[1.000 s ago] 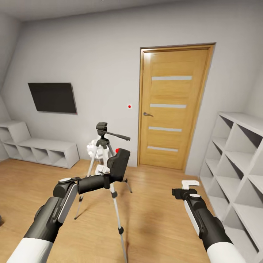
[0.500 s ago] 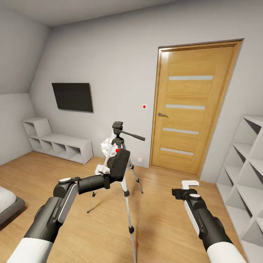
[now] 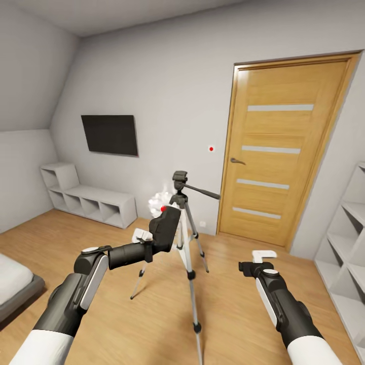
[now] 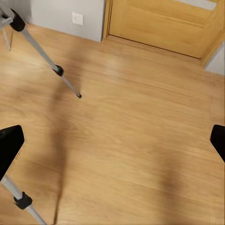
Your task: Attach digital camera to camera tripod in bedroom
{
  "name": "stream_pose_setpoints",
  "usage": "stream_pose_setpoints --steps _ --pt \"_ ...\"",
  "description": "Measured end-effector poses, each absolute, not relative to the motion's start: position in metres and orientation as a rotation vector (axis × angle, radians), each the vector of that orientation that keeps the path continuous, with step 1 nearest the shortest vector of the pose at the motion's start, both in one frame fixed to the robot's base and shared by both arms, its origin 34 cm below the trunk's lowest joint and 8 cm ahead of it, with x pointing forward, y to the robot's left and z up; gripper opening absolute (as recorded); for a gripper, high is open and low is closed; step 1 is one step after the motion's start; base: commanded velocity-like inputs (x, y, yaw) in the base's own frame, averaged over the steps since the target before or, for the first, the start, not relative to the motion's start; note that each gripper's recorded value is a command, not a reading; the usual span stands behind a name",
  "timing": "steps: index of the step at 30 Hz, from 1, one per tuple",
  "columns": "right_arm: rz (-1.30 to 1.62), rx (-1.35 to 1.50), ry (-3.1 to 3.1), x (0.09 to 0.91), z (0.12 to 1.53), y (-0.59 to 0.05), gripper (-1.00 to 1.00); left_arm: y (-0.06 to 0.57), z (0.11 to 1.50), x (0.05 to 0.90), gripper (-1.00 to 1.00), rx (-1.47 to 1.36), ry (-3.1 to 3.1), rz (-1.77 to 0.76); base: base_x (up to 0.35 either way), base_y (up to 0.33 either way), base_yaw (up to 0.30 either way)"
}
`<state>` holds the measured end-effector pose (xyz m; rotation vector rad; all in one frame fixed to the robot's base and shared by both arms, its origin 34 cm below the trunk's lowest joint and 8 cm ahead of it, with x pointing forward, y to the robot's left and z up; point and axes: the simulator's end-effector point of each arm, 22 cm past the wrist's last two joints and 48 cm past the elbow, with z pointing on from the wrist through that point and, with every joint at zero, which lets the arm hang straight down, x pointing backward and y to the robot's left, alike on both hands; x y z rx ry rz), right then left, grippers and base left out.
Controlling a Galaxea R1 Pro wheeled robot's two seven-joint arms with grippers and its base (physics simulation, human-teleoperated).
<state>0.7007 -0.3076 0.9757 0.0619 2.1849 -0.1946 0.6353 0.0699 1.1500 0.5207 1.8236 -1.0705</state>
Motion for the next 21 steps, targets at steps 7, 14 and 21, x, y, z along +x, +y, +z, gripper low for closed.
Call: stream_pose_setpoints --steps 7,14,21 --pt "-0.195 0.062 2.184 0.7007 0.9757 -0.3078 1.0 0.0703 1.1501 0.6354 -1.0 0.519 1.823 -1.071 0.191 0.282 0.001" --pt "-0.195 0.062 2.184 0.7007 0.9758 -0.3079 1.0 0.0709 1.15 0.6357 -1.0 0.519 1.824 -1.069 0.198 0.279 0.0" --pt "-0.197 0.062 2.185 0.7007 0.9748 -0.3091 1.0 0.0725 1.1489 0.6364 -1.0 0.519 1.827 -1.064 0.119 0.125 0.0"
